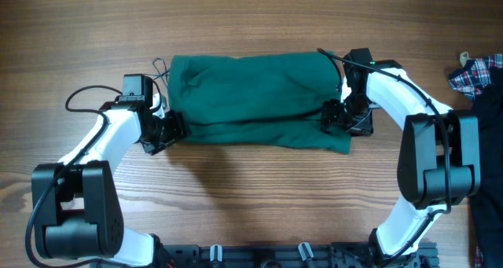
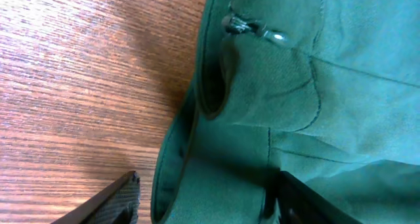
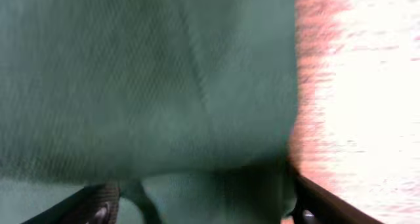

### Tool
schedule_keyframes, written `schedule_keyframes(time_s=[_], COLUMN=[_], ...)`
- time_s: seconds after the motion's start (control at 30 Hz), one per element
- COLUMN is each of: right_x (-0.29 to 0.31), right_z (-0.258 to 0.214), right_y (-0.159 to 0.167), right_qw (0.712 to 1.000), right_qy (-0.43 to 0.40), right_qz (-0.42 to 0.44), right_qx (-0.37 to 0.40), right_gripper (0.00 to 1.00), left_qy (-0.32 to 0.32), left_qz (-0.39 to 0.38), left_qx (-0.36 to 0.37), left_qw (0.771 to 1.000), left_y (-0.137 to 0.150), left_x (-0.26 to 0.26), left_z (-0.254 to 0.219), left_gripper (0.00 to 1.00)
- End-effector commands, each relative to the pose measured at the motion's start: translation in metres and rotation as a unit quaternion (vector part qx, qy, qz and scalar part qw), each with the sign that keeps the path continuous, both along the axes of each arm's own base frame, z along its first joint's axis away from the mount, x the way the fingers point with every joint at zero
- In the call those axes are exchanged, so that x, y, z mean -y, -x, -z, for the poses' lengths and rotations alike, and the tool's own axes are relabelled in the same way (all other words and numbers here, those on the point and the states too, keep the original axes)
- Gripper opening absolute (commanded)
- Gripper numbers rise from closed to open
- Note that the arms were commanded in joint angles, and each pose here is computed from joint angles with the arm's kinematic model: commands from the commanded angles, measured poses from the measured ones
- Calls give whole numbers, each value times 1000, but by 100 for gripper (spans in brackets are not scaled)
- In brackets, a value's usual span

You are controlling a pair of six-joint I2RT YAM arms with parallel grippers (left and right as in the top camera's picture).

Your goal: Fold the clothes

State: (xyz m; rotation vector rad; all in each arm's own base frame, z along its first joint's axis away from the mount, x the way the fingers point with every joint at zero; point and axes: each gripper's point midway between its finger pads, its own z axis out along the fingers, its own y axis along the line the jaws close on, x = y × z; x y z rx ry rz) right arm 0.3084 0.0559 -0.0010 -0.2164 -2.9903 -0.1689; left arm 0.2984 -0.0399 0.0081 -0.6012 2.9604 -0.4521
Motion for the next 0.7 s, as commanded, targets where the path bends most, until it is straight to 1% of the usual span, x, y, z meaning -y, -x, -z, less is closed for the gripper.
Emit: schedule_keyframes(time_s=[0.0,0.1,0.2,0.23,0.27,0.3,0.33,0.37,0.4,0.53,0.67], right_x=[-5,-2,13,10,9,9,9,9,9,12,12], right_z=[3,3,4,3,3,3,3,3,3,-7,-39], right_y=[14,22,28,30,30,31,31,31,31,35,5], right_qw=[999,999,997,997,997,997,997,997,997,997,999], right_qy=[-20,-12,39,30,26,26,26,26,27,32,30], right_qz=[4,17,35,36,36,35,35,35,34,17,-3], right_qx=[-27,-43,-56,-60,-61,-62,-62,-62,-63,-72,-16], right_gripper=[85,85,86,83,78,59,38,11,4,4,4], left_qy=[9,9,9,9,9,9,9,9,9,10,9], left_qz=[-9,-9,-8,-8,-8,-8,-8,-8,-9,-12,-12], left_qx=[6,10,10,10,10,10,10,8,8,7,37], left_qw=[1000,1000,1000,1000,1000,1000,1000,1000,1000,1000,999], left_y=[-3,-5,-4,-4,-4,-4,-4,-3,-3,-7,-30], left_x=[3,2,3,3,3,3,3,3,3,2,2], left_z=[-2,-2,-2,-2,-2,-2,-2,-2,-2,-12,-43], left_gripper=[65,65,66,66,65,59,42,19,4,4,4])
